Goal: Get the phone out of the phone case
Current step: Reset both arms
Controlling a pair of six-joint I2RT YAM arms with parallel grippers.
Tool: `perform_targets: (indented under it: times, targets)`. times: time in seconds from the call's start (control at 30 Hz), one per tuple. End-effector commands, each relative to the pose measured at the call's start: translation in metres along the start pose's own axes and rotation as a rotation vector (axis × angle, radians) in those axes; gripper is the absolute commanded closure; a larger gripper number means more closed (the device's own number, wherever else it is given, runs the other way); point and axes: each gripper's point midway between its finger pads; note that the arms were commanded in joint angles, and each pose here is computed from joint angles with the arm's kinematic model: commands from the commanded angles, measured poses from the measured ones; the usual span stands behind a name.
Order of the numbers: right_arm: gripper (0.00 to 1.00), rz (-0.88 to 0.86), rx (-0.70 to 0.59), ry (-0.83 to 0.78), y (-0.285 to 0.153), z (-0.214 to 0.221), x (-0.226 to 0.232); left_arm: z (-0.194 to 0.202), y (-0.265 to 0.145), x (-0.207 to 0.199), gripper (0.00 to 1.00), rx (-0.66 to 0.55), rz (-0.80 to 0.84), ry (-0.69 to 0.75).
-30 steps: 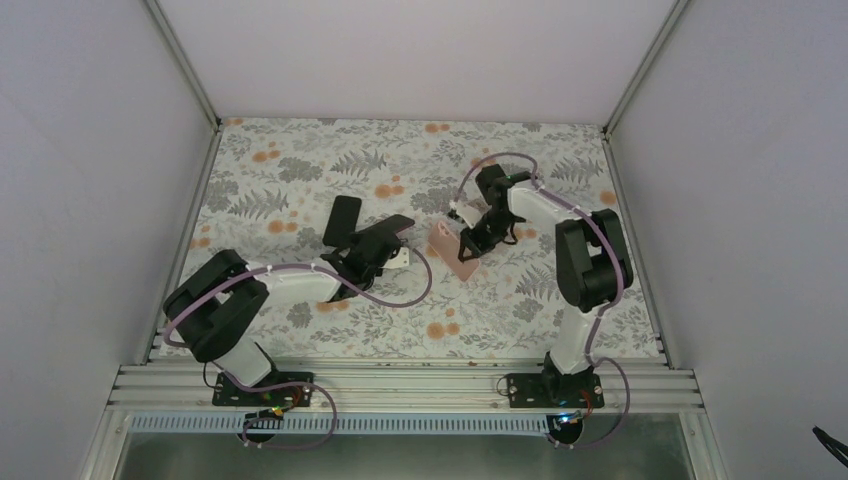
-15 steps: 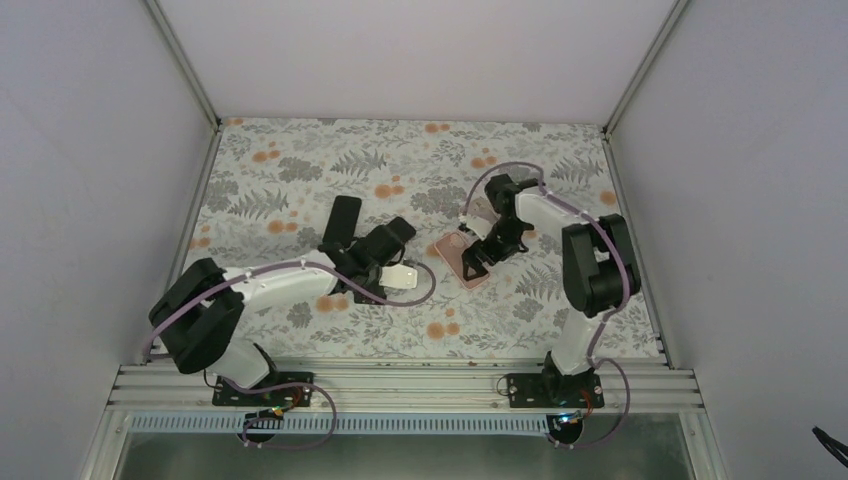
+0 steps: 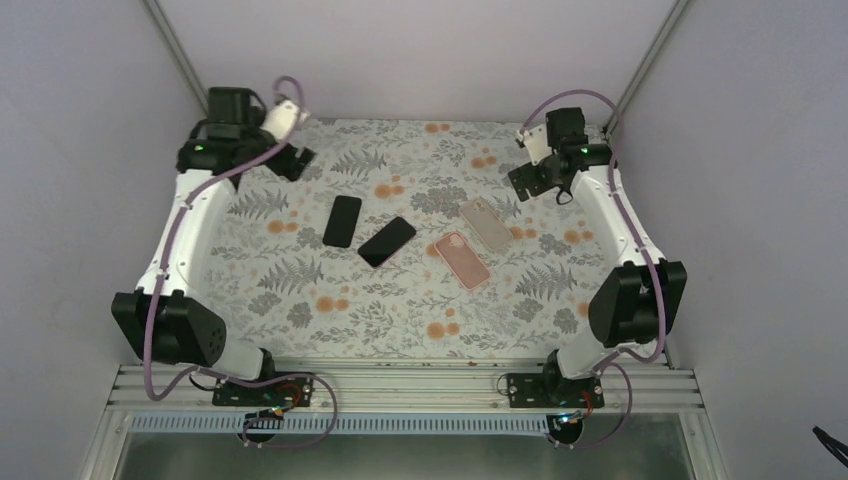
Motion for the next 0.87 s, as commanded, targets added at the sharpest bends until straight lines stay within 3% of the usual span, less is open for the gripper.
perform_targets:
  times: [0.0, 0.17, 0.3, 0.53, 0.83]
  targets:
    - [0.0, 0.078, -0.059, 0.068, 0.023, -0.009, -0.012, 0.036, -0.023, 0.057, 0.0, -0.008, -0.151, -0.249]
    - [0.0, 0.126, -0.163, 0.14, 0.024, -0.021, -0.025, 0.068, -0.043, 0.084, 0.0, 0.032, -0.284, -0.291]
    - [0.0, 0.181, -0.201, 0.16, 0.022, -0.019, -0.035, 0.082, -0.05, 0.087, 0.0, 0.039, -0.295, -0.332]
    - [0.0, 0.285, -0.162, 0.241, 0.032, 0.002, -0.07, 0.082, -0.047, 0.081, 0.0, 0.025, -0.248, -0.348]
    - [0.0, 0.245, -0.204, 0.206, 0.025, 0.002, -0.064, 0.079, -0.049, 0.084, 0.0, 0.024, -0.247, -0.354]
Point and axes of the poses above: each gripper's point midway between its finger pads, its own y axis out along the fingers, its own x axis along the line the jaws close on, z = x × y, and after that the axes turned 4 degrees about y, right-handed
